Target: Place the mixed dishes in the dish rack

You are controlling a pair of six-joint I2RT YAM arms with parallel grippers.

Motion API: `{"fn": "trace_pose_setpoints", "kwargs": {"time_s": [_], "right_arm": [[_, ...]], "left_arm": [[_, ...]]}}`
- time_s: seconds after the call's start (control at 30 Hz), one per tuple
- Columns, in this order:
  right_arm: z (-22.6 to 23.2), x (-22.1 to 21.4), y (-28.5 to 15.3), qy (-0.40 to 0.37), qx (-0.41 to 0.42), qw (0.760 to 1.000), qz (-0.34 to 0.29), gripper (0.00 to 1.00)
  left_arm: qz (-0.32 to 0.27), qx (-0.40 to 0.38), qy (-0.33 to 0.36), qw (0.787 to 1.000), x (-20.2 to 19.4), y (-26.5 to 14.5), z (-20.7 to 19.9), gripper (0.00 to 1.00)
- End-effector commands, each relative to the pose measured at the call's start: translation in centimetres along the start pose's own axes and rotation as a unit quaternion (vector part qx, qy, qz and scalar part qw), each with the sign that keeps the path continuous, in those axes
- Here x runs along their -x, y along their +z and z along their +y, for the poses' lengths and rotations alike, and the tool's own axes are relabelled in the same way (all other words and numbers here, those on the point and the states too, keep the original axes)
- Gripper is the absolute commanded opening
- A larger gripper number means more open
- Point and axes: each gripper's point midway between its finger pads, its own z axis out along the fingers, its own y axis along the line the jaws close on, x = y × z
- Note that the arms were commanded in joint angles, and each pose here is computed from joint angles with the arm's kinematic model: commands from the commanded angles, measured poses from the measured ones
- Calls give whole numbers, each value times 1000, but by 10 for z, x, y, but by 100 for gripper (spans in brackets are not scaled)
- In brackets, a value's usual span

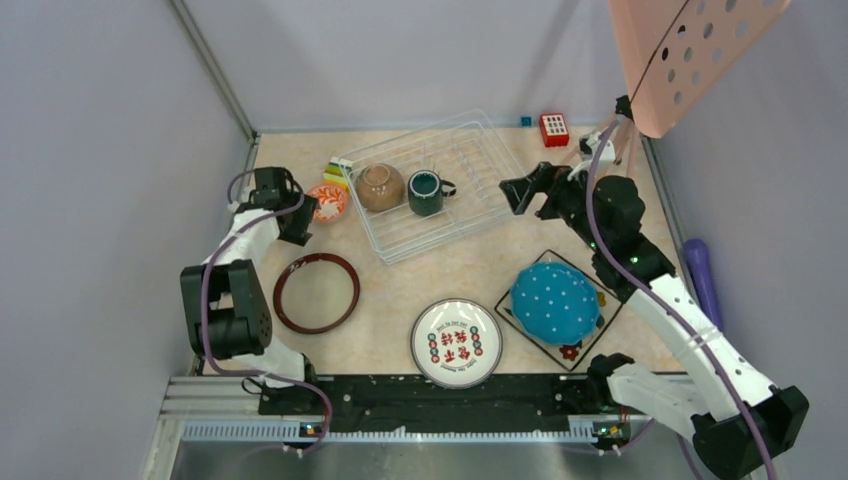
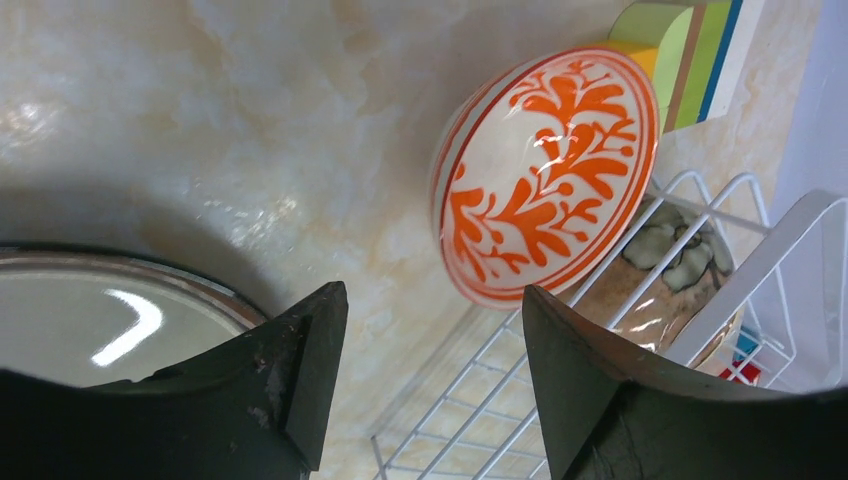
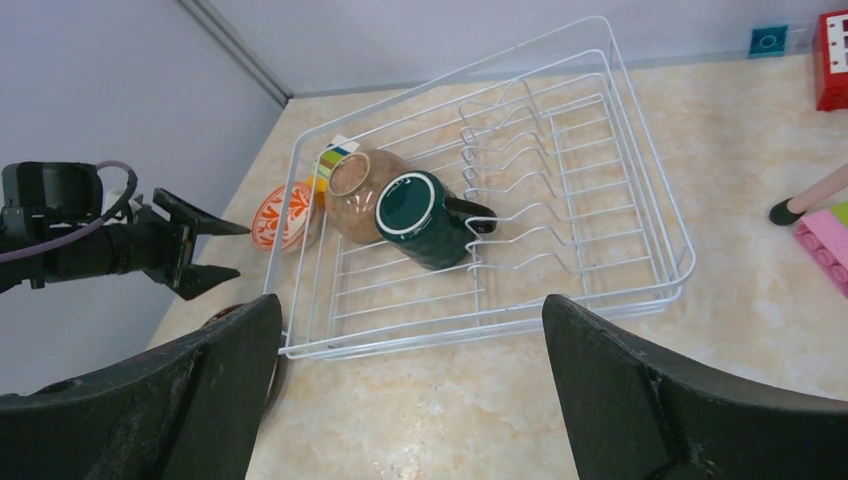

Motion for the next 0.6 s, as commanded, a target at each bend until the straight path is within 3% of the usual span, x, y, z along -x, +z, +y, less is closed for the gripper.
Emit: {"fn": "trace_pose_setpoints", "kwargs": {"time_s": [0.0, 0.17, 0.47, 0.57], "right_arm": [[-8, 4, -11, -14, -19, 1000, -16, 99], [-9, -3, -15, -23, -16, 1000, -10, 99], [-12, -3, -17, -34, -22, 999, -10, 99], [-13, -5, -16, -33, -22, 999, -9, 99]], "left_arm": [[-25, -37, -16, 999, 21, 11, -37, 69], [-16, -43, -16, 999, 19, 30, -43, 49], [-12, -11, -25, 1000, 14, 48, -24, 42], [8, -16, -19, 1000, 10, 56, -24, 4]]}}
